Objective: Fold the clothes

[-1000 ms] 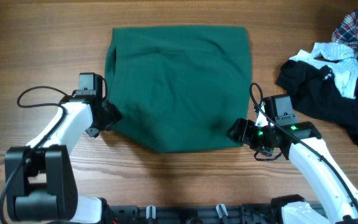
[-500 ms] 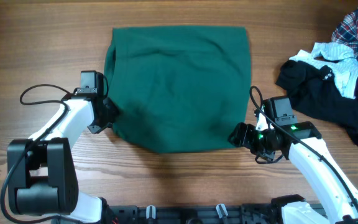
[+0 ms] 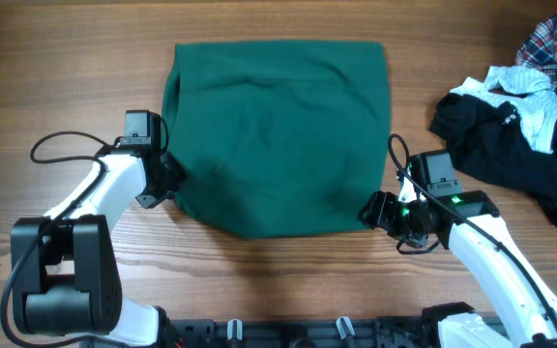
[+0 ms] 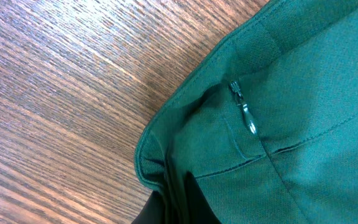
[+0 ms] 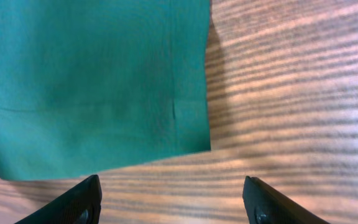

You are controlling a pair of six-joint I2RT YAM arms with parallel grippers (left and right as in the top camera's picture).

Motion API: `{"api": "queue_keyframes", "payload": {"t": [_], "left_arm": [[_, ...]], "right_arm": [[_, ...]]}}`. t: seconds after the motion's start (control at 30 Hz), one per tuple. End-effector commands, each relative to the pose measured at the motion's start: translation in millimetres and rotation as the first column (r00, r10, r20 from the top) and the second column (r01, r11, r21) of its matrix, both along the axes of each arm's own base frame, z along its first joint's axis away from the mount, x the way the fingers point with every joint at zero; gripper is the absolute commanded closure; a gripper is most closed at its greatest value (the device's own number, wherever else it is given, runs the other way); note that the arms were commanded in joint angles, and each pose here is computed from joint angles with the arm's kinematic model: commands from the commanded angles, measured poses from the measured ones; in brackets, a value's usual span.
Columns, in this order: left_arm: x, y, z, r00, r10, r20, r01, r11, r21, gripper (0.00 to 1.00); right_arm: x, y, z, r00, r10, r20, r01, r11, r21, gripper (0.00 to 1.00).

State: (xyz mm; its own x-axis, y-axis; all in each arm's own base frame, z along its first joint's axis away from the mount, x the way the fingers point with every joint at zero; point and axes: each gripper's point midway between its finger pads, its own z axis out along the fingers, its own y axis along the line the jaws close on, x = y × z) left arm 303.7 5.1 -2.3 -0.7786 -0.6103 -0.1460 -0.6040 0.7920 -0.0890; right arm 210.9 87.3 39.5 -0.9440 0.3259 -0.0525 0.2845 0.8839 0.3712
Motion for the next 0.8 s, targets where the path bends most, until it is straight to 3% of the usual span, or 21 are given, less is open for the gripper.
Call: {"api": "queue_keyframes", "payload": {"t": [0.0,0.43,0.77], "left_arm": [[-9.0,3.6,-1.6,1.000,0.008,-0.018,-0.008,1.000,0.015,0.96],[-8.6,1.3,-1.5,1.000,0.003,-0.016,-0.003,1.000,0.002,0.96],[-7.7,1.4,-1.4,1.000,0.003,-0.013,-0.003,1.000,0.002,0.96]], "right_arm": [[-7.1,-1.4,-15.1,1.000,0.003,-0.012,-0.003,1.000,-0.002,0.27],[9.7,4.3,-26.8,0.998,-0.032,0.050,0.030,0.999,0.037,0.28],[11.9,16.9,-56.6,0.999,-0.016,-0.035,0.019,0.995,0.095,0.29]]}}
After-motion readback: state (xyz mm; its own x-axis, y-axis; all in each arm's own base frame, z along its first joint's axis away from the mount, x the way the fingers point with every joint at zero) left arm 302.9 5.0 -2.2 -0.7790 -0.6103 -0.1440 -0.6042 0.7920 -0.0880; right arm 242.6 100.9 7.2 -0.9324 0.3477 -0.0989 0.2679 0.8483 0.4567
